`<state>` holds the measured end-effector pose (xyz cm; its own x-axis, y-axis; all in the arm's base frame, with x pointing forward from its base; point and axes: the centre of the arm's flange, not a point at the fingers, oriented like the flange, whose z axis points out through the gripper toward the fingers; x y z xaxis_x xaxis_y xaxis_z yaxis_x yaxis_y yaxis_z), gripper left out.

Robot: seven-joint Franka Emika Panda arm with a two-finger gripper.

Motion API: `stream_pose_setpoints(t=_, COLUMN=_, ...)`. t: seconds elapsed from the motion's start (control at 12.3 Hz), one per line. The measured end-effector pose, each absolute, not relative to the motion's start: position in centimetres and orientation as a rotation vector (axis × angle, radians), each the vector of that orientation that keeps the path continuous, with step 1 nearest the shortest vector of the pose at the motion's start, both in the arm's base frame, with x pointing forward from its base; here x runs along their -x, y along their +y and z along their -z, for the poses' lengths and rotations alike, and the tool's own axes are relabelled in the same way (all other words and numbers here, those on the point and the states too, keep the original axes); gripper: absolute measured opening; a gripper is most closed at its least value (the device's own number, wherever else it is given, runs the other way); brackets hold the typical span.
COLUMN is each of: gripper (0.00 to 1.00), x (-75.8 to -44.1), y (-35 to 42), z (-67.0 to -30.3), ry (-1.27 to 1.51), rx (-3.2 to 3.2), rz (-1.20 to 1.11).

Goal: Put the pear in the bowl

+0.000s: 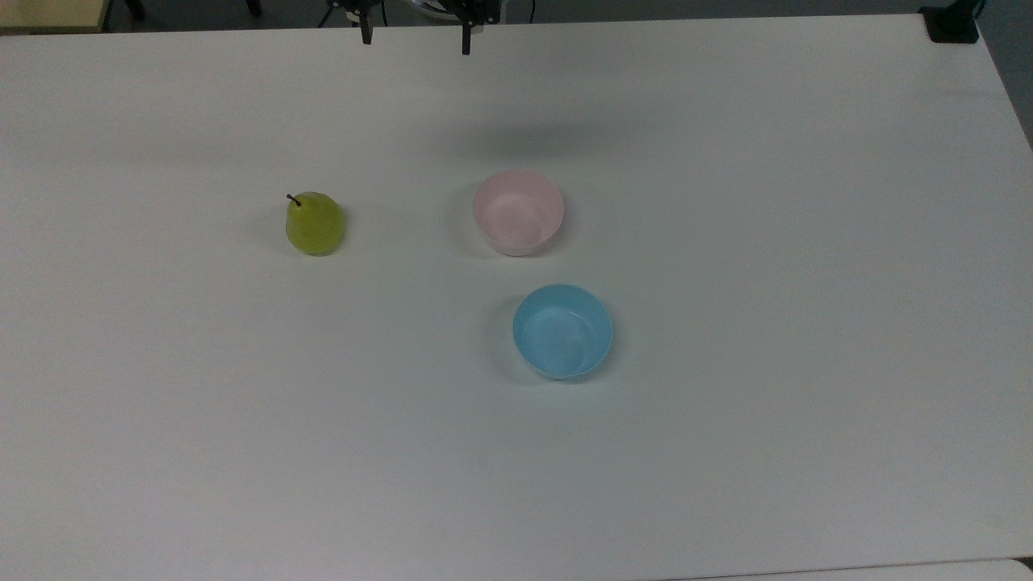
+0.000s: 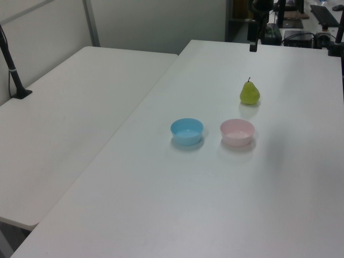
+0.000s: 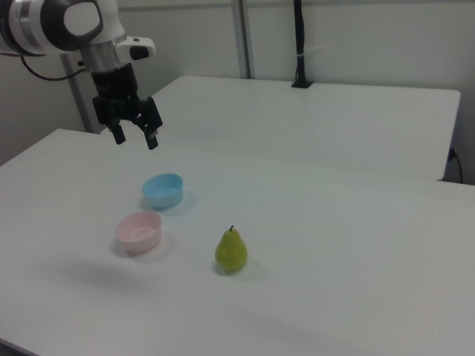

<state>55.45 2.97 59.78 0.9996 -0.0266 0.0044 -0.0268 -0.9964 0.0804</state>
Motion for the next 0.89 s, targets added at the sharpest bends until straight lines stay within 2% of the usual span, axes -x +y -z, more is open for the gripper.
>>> stream_pose_setpoints(t=0.89, gripper=1.00, x=-55.58, y=2.43, z=-59.49, ry=-0.034, rx=-3.060, rz=0.005)
